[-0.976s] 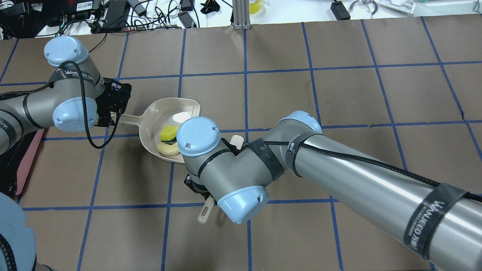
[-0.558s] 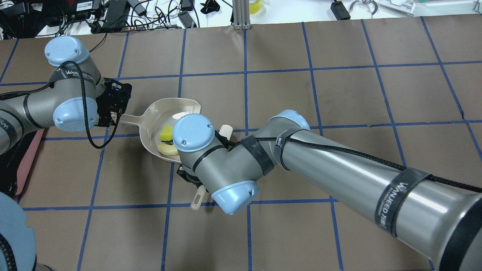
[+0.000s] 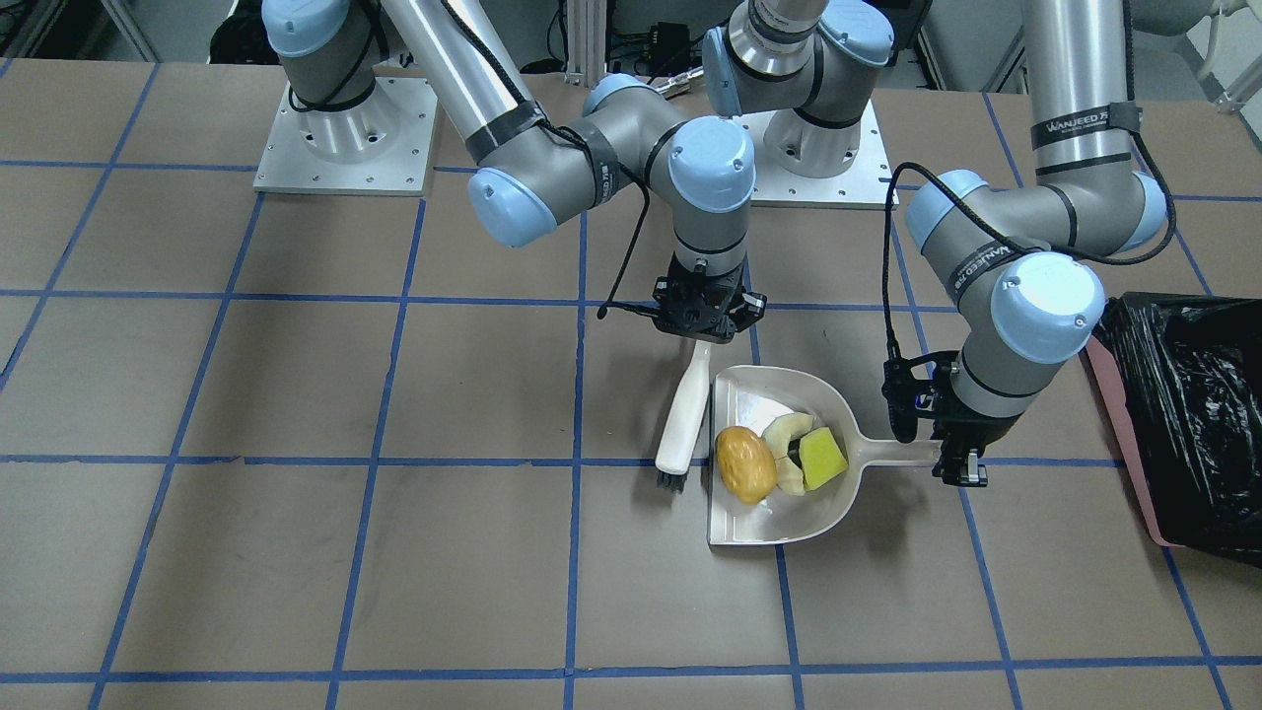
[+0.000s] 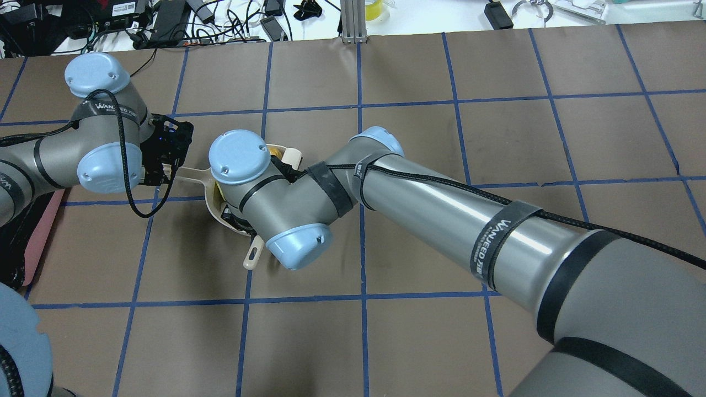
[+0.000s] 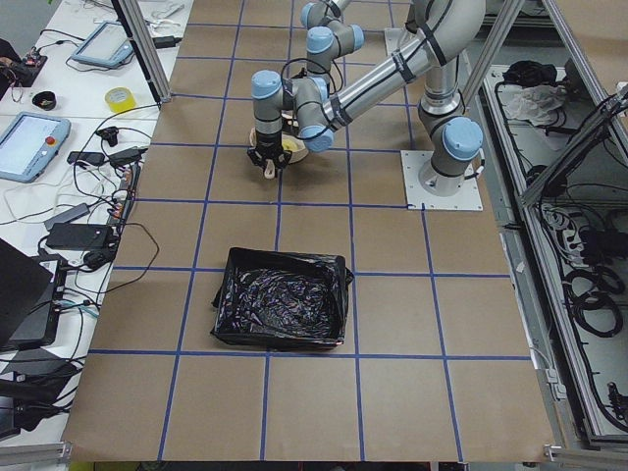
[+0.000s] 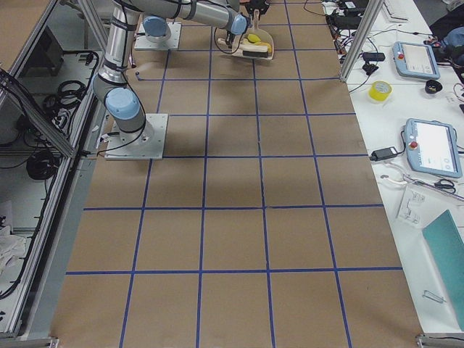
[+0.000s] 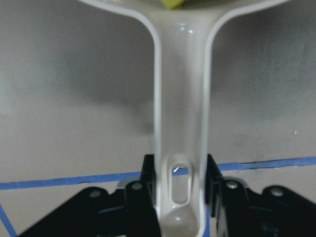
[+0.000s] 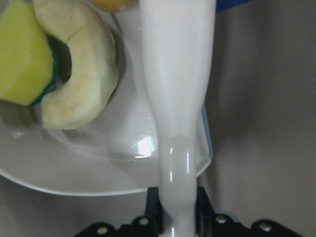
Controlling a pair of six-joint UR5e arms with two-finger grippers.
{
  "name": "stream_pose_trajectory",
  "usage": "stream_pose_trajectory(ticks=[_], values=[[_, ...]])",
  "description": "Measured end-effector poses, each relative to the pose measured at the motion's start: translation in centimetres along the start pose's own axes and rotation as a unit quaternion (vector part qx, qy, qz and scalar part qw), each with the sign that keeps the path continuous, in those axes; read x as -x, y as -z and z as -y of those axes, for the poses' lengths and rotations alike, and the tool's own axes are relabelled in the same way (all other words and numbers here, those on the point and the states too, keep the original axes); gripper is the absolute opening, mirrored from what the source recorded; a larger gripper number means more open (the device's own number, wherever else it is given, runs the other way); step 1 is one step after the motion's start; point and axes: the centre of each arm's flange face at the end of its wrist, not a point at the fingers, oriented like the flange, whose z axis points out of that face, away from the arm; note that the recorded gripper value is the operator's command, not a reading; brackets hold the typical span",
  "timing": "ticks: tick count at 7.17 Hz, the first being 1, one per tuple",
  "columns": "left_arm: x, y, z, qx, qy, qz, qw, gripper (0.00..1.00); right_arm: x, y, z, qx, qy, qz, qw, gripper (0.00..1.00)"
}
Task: Sweep and dump trash into bin
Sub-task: 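Sweep the yellow ball into the dustpan with the right gripper's brush, then lift the dustpan toward the bin with left gripper while right returns the brush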
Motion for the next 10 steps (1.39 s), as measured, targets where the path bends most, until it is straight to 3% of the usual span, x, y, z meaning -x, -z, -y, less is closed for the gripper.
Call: stream_pose_trajectory(ticks=[5, 8, 10], values=[[0.0, 0.0, -0.1, -0.001, 0.001, 0.0, 1.0, 0.0, -0.5, 0.7, -0.6, 0.008, -0.004, -0.047, 0.9988, 0.0], [0.2, 0.2, -0.7, -0.003, 0.001, 0.003, 1.0, 0.0, -3.5, 6.8, 0.3, 0.014, -0.01, -0.094, 0.9955, 0.0], [-0.1, 0.2, -4.4, -0.036, 0.03, 0.014, 0.9988, 0.0, -7.0, 10.5, 4.2, 0.02, -0.001, -0.106, 0.9942, 0.0]])
